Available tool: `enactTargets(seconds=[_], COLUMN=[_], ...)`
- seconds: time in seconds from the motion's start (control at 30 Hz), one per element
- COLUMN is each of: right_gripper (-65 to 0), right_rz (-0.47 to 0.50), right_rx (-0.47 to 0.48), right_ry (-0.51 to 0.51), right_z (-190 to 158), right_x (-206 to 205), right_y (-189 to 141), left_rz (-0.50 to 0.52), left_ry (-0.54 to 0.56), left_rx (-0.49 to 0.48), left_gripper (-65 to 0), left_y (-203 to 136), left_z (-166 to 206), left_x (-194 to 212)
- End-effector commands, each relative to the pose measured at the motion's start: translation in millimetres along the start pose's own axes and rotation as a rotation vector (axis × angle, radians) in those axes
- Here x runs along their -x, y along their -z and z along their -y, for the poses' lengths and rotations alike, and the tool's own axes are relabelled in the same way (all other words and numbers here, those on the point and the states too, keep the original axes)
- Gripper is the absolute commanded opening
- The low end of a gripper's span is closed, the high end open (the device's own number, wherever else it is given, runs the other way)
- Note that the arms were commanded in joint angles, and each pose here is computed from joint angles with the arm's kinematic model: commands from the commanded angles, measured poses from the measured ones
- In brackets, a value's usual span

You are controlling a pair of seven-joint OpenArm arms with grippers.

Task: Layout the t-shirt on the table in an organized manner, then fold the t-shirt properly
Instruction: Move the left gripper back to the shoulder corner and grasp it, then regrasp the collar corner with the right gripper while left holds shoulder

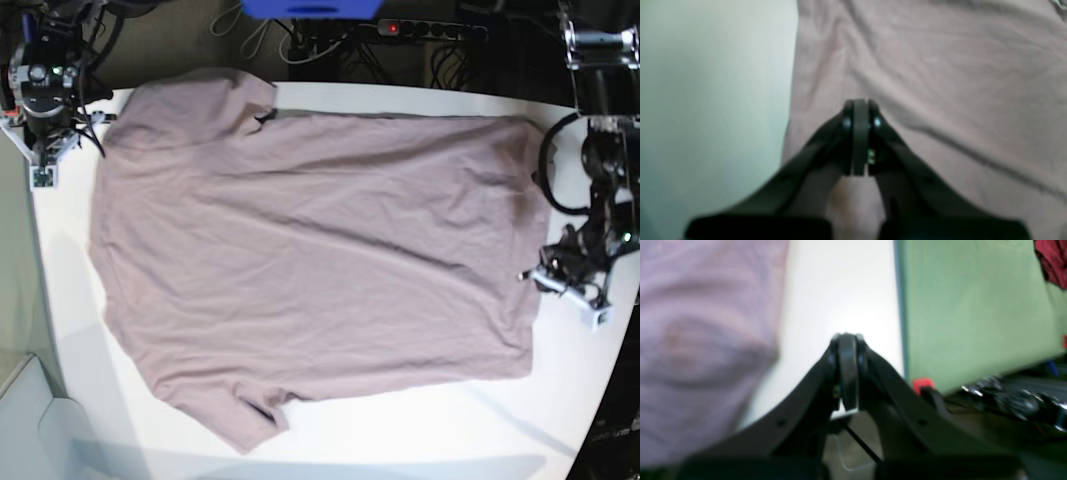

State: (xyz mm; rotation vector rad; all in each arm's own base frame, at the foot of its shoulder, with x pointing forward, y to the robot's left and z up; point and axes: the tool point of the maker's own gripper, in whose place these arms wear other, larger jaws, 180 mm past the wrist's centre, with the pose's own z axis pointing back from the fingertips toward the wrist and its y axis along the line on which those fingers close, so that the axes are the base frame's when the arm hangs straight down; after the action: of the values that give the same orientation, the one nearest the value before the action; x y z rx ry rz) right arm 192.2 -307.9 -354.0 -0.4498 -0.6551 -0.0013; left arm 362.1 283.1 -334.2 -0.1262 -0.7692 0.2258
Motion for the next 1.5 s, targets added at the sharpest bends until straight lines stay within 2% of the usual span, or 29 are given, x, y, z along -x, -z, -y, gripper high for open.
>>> enactTargets(seconds=[0.0,0.1,0.17,0.33,0.4,0.57,0.67,0.83,0.93,1.13,1.33,1.47], right_gripper=[-65.0,-65.0,-65.0,-65.0,-65.0,-65.0,-65.0,-65.0,-65.0,-65.0,-65.0,-65.0], right_rz=[0.049,0.053,0.064,0.081,0.087,0.087,0.087,0.083,0.063,0.04,0.031,0.019], right_rx=[0.023,0.014,0.013,0.013,0.014,0.014,-0.009,-0.052,-0.057,-0.066,-0.064,-0.066], right_ry=[0.003,0.012,0.018,0.025,0.025,0.026,0.002,-0.046,-0.042,-0.044,-0.046,-0.052], right_z=[8.8,3.9,3.3,3.5,4.0,4.0,-0.7,-8.5,-9.2,-11.5,-10.8,-11.1], right_x=[-13.3,-15.0,-20.0,-27.1,-29.1,-29.2,-29.1,-27.8,-21.3,-12.3,-10.0,-4.2], right_y=[-2.1,-1.8,-0.8,0.4,0.6,0.9,0.9,0.7,4.5,7.1,6.9,5.6], left_rz=[0.052,0.061,0.062,0.037,0.006,-0.113,-0.156,-0.146,-0.146,-0.156,-0.162,-0.207], left_ry=[-0.006,-0.045,-0.054,-0.015,-0.022,-0.058,-0.078,-0.088,-0.055,0.069,0.151,0.185], left_rx=[-0.018,-0.069,-0.099,-0.157,-0.192,-0.225,-0.24,-0.29,-0.297,-0.216,-0.243,-0.214], left_gripper=[-65.0,-64.0,-59.9,-34.9,-30.5,-30.6,-30.6,-30.6,-30.6,-30.6,-30.6,-30.6], left_y=[-15.0,-45.9,-66.0,-109.1,-121.6,-129.2,-129.7,-124.3,-112.4,-92.2,-85.2,-72.5], left_z=[-8.3,-30.9,-42.3,-50.2,-58.6,-70.6,-77.6,-95.8,-94.7,-76.5,-77.8,-69.7], left_x=[-11.4,10.4,21.8,52.5,75.1,125.0,141.4,146.7,143.5,139.7,136.8,149.7])
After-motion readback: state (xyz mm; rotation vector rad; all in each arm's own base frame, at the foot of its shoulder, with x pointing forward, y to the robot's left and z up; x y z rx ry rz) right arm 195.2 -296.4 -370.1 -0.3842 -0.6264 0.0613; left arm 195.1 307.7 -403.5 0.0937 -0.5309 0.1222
